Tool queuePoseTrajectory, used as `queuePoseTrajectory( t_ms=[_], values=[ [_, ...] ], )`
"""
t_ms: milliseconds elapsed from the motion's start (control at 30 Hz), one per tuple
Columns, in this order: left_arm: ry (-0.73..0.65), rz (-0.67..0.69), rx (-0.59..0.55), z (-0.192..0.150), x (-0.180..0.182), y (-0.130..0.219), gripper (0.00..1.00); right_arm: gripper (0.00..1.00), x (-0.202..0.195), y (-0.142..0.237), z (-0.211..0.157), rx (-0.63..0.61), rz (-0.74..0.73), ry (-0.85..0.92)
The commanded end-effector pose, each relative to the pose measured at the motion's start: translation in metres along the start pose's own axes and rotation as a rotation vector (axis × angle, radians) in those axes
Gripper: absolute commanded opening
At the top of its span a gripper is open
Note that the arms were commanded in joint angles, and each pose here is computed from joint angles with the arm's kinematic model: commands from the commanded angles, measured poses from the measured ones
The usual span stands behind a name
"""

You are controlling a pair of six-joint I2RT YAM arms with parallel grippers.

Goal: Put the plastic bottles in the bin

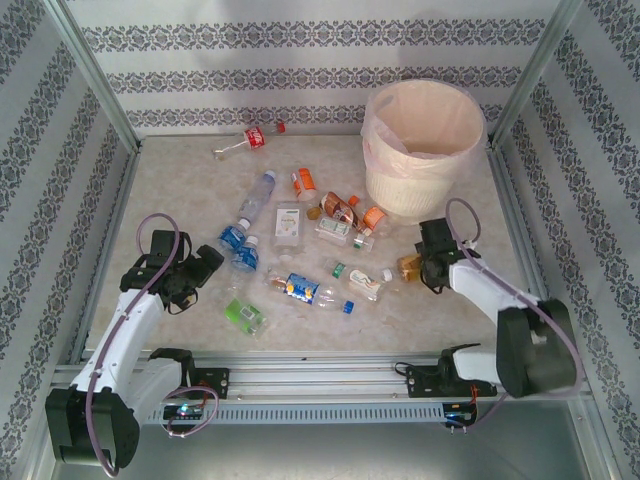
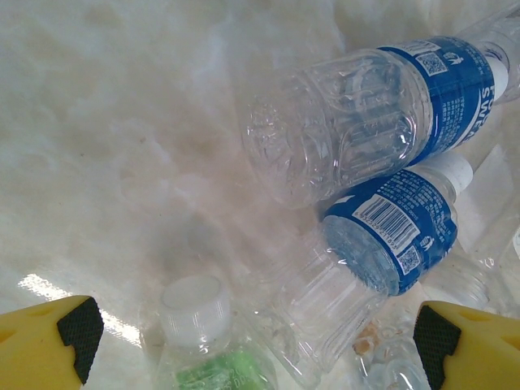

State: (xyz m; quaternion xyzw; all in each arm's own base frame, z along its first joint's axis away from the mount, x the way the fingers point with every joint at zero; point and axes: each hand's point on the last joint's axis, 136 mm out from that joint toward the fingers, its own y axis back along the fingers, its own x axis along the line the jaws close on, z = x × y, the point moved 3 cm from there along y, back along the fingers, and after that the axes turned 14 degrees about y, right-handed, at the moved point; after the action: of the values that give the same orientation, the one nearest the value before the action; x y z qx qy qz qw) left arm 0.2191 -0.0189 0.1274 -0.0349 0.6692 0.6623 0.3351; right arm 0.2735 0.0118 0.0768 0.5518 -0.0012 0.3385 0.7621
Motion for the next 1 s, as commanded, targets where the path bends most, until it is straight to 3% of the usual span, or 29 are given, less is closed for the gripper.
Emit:
queuePoseTrajectory(
  t_ms=[0,267,533,800,967],
  values=[
    [0.021,0.010,0.037,-0.008,0.006,0.001,1.00,0.55,-0.003,0.020,0.021,-0.144,0.069,0.054],
    [0.061,0.005,0.076,-0.014,0.004,-0.005,1.00,0.52,0.018,0.108,0.060,-0.418,0.336,0.236],
    [0.071,0.004,0.071,-0.013,0.003,-0.008,1.00,0.52,0.089,0.232,0.101,-0.664,0.648,0.472],
    [0.072,0.003,0.085,-0.015,0.003,-0.009,1.00,0.54,0.180,0.313,0.126,-0.685,0.899,0.583],
    [0.047,0.022,0.112,-0.019,0.007,-0.011,1.00,0.54,0.221,0.314,0.160,-0.736,0.831,0.546]
  ],
)
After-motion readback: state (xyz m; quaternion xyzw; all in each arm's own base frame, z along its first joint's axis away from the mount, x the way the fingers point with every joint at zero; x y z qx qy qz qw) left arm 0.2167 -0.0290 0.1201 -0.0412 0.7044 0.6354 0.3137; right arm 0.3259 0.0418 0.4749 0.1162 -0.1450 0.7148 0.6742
